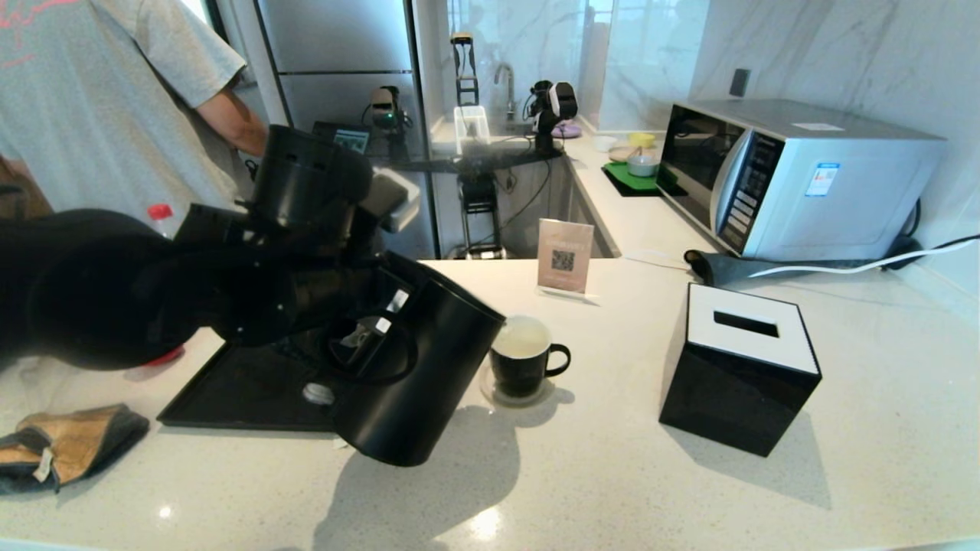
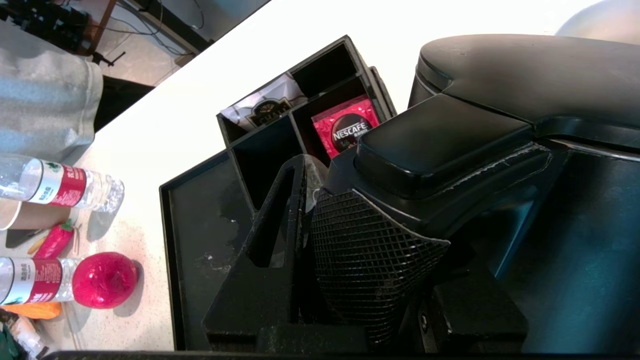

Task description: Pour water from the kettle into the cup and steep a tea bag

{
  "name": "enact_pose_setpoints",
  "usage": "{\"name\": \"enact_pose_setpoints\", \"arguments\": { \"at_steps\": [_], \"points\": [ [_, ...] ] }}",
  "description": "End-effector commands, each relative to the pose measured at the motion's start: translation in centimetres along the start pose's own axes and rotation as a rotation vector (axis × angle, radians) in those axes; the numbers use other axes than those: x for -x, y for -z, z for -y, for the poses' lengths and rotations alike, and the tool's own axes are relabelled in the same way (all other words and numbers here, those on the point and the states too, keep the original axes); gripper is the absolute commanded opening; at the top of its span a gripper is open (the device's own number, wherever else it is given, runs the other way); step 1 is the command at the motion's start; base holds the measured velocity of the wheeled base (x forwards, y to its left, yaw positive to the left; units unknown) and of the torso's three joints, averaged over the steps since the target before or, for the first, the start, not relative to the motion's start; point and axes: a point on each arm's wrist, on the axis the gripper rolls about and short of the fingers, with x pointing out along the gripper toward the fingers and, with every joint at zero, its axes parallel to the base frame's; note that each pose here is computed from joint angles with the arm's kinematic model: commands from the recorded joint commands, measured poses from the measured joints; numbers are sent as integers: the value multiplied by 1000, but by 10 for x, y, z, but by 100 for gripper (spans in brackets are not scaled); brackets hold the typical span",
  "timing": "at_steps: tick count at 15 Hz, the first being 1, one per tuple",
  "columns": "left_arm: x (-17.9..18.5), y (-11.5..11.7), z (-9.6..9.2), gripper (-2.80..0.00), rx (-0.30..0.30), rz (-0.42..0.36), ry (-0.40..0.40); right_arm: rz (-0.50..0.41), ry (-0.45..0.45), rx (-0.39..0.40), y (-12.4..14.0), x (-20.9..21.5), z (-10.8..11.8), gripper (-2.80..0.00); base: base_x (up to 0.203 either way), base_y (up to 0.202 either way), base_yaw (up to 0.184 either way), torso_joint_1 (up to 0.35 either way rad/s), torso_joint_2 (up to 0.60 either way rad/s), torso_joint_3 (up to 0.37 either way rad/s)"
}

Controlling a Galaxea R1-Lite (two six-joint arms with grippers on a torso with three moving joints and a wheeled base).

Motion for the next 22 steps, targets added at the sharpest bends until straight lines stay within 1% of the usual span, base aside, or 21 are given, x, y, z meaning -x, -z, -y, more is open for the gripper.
{"name": "enact_pose_setpoints", "arguments": {
  "at_steps": [1, 4, 22],
  "points": [
    [0, 0, 0, -280, -2, -1, -1, -1, 0, 0, 0, 0, 0, -280, 0, 0, 0, 0, 0, 0],
    [2, -1, 0, -280, -10, -12, 5, -1, -1, 1, 0, 0, 0, -280, 0, 0, 0, 0, 0, 0],
    [-6, -4, 4, -280, -12, -18, 8, -1, -1, 1, 0, 0, 0, -280, 0, 0, 0, 0, 0, 0]
  ]
}}
